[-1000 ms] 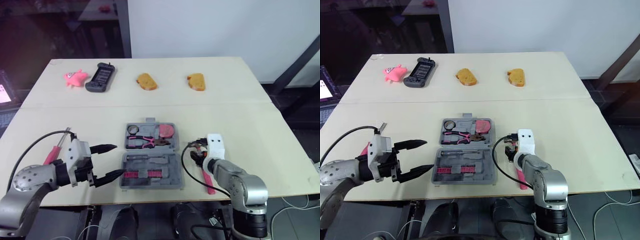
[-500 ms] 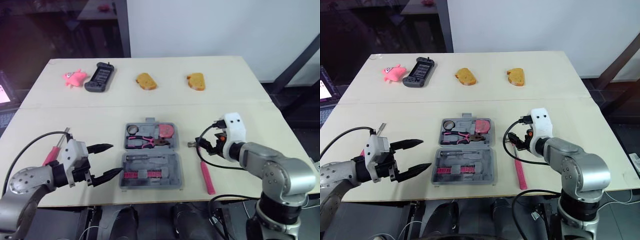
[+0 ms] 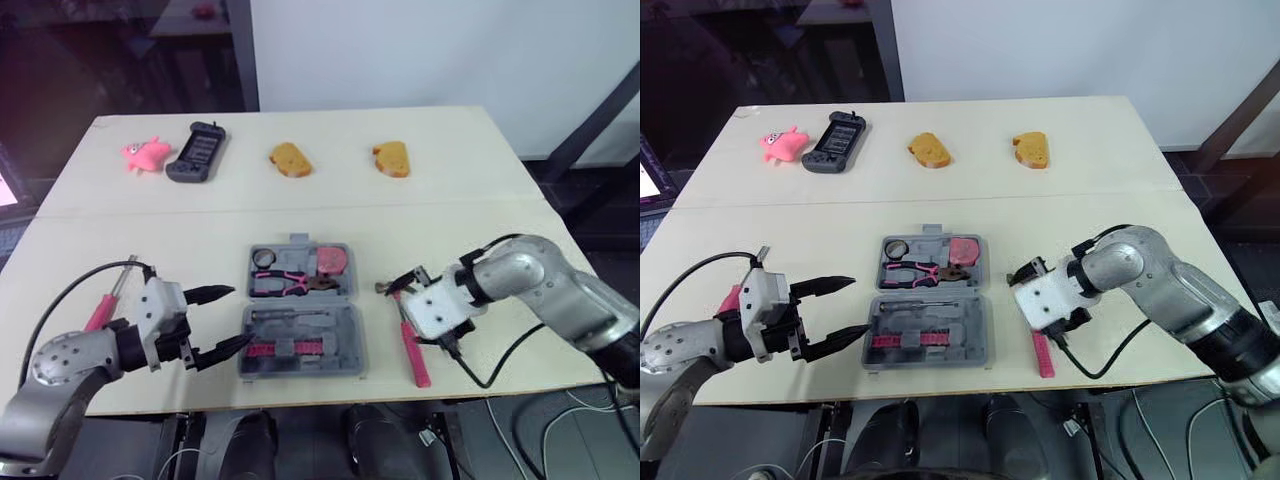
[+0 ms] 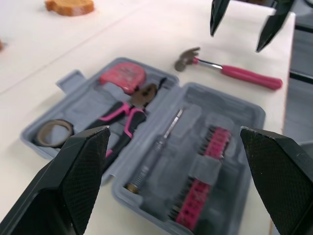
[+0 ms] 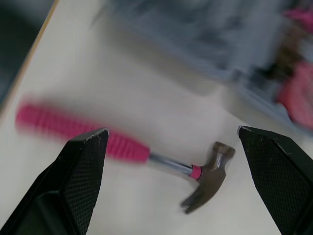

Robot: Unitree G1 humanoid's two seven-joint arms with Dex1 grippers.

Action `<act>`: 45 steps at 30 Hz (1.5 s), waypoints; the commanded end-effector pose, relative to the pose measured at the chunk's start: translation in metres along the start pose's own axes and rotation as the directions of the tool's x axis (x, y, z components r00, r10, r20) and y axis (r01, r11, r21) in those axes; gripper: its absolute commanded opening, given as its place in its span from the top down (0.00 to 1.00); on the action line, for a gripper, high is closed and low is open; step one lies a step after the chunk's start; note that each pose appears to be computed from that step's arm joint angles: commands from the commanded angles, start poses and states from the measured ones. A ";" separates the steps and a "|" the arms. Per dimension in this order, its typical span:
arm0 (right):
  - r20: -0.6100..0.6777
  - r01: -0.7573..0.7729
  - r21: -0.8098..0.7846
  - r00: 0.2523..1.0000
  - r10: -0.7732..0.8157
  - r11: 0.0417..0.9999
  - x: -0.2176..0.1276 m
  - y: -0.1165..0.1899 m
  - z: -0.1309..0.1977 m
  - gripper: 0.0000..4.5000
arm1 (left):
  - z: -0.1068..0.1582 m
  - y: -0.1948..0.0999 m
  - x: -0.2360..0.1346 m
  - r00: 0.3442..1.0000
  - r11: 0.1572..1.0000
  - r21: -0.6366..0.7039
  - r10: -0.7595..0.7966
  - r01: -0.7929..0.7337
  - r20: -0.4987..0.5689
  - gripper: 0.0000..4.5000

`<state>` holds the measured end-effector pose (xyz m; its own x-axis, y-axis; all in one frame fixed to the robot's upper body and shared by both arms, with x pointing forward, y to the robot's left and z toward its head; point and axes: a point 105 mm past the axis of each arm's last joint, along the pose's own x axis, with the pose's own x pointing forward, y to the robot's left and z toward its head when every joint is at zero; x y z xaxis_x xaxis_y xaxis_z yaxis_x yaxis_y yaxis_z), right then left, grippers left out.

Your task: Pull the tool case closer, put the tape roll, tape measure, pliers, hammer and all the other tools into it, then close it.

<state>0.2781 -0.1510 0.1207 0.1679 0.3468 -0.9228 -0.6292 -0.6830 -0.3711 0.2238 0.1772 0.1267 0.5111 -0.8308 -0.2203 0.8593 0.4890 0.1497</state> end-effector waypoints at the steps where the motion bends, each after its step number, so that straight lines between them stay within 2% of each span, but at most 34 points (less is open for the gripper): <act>1: -0.101 -0.124 -0.272 0.990 0.099 0.954 0.011 -0.003 -0.014 0.01 | 0.012 -0.015 0.003 0.998 0.996 0.062 -0.065 0.064 0.018 0.00; 4: -0.156 -0.166 -0.372 0.981 0.115 0.913 0.017 -0.010 -0.026 0.01 | 0.016 -0.021 0.004 0.996 0.993 0.076 -0.088 0.086 0.021 0.00; 9: -0.210 -0.212 -0.441 0.969 0.130 0.872 0.029 -0.021 -0.037 0.01 | 0.019 -0.021 0.006 0.997 0.994 0.074 -0.077 0.075 0.029 0.00; 18: -0.234 -0.294 -0.494 0.951 0.201 0.818 0.053 -0.011 -0.037 0.01 | 0.020 -0.020 0.008 0.998 0.997 0.068 -0.051 0.048 0.043 0.00; 21: -0.243 -0.306 -0.488 0.947 0.210 0.817 0.061 -0.009 -0.039 0.18 | 0.020 -0.020 0.008 0.998 0.997 0.067 -0.044 0.041 0.044 0.00; 28: -0.217 -0.272 -0.509 0.959 0.185 0.816 0.068 -0.015 -0.034 0.94 | 0.019 -0.018 0.007 0.999 0.997 0.069 -0.038 0.035 0.039 0.00; 29: -0.214 -0.268 -0.513 0.960 0.181 0.816 0.068 -0.015 -0.033 0.99 | 0.018 -0.017 0.007 0.999 0.997 0.069 -0.038 0.035 0.039 0.00; 34: -0.201 -0.232 -0.512 0.969 0.147 0.827 0.062 -0.018 -0.035 0.99 | 0.017 -0.016 0.007 0.999 0.997 0.069 -0.038 0.036 0.036 0.00; 37: -0.190 -0.178 -0.506 0.977 0.092 0.844 0.043 -0.023 -0.041 0.99 | 0.017 -0.014 0.007 0.999 0.997 0.070 -0.037 0.035 0.037 0.00; 39: -0.128 -0.092 -0.443 0.991 0.039 0.892 0.016 -0.022 -0.041 0.99 | 0.016 -0.013 0.008 0.999 0.997 0.069 -0.038 0.035 0.038 0.00; 41: -0.051 0.009 -0.317 0.998 -0.026 0.948 -0.009 -0.024 -0.035 0.99 | 0.015 -0.012 0.009 0.998 0.997 0.068 -0.042 0.039 0.038 0.00; 43: 0.035 0.080 -0.082 0.996 -0.077 0.993 -0.028 -0.023 -0.026 0.99 | 0.015 -0.012 0.010 0.998 0.997 0.066 -0.045 0.043 0.040 0.00; 45: 0.104 0.105 0.152 0.987 -0.121 0.983 -0.041 -0.018 -0.016 0.99 | 0.014 -0.011 0.011 0.998 0.997 0.065 -0.048 0.045 0.041 0.00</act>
<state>0.3027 -0.1743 0.1437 0.1858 0.3989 -0.8980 -0.6434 -0.6414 -0.4180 0.2207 0.1610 0.1317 0.4762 -0.8562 -0.2006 0.8772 0.4463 0.1771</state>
